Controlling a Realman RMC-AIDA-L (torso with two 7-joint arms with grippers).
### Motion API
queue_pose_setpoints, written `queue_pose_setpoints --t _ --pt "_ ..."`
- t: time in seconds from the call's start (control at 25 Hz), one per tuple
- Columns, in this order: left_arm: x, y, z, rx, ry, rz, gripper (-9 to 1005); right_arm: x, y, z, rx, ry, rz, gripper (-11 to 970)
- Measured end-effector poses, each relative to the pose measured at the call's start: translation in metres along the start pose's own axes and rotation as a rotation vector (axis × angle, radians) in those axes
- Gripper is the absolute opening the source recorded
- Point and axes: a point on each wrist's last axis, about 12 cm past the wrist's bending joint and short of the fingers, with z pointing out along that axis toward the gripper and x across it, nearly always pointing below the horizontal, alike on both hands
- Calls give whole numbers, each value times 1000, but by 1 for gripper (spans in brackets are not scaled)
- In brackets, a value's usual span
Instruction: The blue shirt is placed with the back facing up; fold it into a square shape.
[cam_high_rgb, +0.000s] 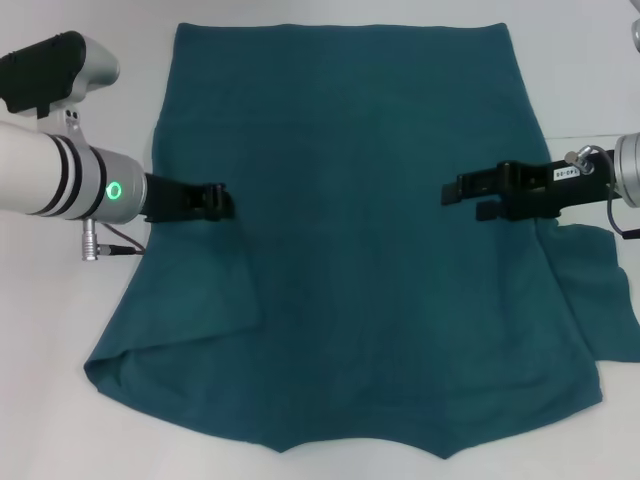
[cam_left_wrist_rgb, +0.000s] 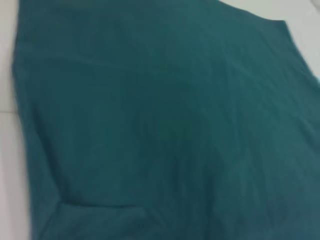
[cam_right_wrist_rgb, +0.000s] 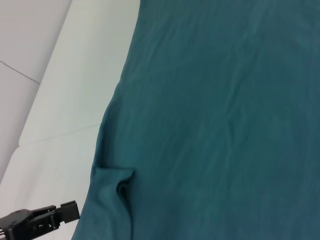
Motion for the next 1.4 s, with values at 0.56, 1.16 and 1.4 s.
queue_pose_setpoints --t 0.56,1.16,1.4 --pt "38 42 -45 189 11 -142 510 0 0 -1 0 4 -83 744" --pt "114 67 -79 506 73 -213 660 7 7 -9 -63 74 -176 744" --pt "125 71 -78 509 57 -233 660 8 -2 -15 -72 19 -102 744"
